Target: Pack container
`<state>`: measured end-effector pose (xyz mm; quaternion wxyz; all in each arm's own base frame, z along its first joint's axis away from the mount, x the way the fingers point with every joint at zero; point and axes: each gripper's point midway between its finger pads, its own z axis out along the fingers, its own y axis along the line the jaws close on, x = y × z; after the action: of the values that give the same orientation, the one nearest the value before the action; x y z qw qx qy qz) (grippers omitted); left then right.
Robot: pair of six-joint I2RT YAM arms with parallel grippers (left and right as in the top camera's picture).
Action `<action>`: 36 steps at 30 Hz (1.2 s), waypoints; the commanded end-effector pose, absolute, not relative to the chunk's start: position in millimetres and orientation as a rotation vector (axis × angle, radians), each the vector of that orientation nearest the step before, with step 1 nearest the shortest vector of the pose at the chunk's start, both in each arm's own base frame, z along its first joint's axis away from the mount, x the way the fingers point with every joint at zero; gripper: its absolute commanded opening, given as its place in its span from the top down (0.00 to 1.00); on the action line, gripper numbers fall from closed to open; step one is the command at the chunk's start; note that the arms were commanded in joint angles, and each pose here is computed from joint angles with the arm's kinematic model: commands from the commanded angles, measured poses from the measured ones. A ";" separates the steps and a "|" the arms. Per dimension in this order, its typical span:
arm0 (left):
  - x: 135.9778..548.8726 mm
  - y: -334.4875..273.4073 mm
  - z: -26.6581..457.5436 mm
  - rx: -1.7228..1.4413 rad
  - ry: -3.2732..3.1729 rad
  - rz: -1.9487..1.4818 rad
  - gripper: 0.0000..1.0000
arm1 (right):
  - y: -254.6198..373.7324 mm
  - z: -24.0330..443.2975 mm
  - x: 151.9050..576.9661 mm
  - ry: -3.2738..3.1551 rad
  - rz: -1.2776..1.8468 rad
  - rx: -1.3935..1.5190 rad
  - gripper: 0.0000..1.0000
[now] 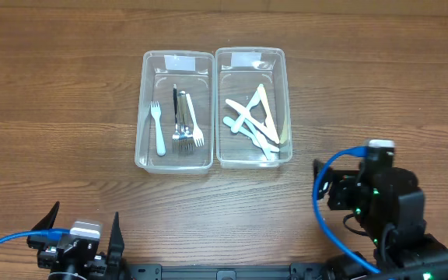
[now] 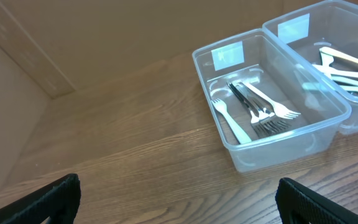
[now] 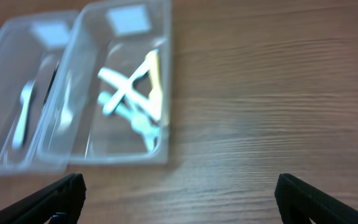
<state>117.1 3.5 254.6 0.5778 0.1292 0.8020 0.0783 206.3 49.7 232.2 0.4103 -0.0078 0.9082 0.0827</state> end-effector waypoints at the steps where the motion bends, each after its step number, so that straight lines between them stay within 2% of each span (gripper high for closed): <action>1: 115.4 1.5 252.1 0.296 1.886 0.156 0.00 | 59.0 226.3 204.0 2.290 0.118 -0.233 0.00; 5: 110.4 4.0 238.8 0.309 1.943 0.171 0.00 | 66.5 227.1 201.9 2.277 0.108 -0.292 0.00; 22: 110.1 4.4 238.2 0.308 1.946 0.173 0.00 | 65.2 218.7 195.2 2.318 0.096 -0.326 0.00; 27: 110.2 4.4 238.3 0.308 1.946 0.173 0.00 | 87.7 246.8 213.7 2.077 0.068 -0.679 0.00; 31: 110.1 4.4 238.2 0.308 1.946 0.173 0.00 | 74.6 259.3 228.2 1.916 0.109 -0.568 0.00; 36: 110.1 4.4 238.2 0.308 1.946 0.173 0.00 | 63.7 252.5 234.5 1.646 0.084 -0.488 0.00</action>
<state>110.5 4.7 237.1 0.5464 0.1325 0.8234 0.0765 239.4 56.8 265.3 0.6176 -0.1920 0.7623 0.0237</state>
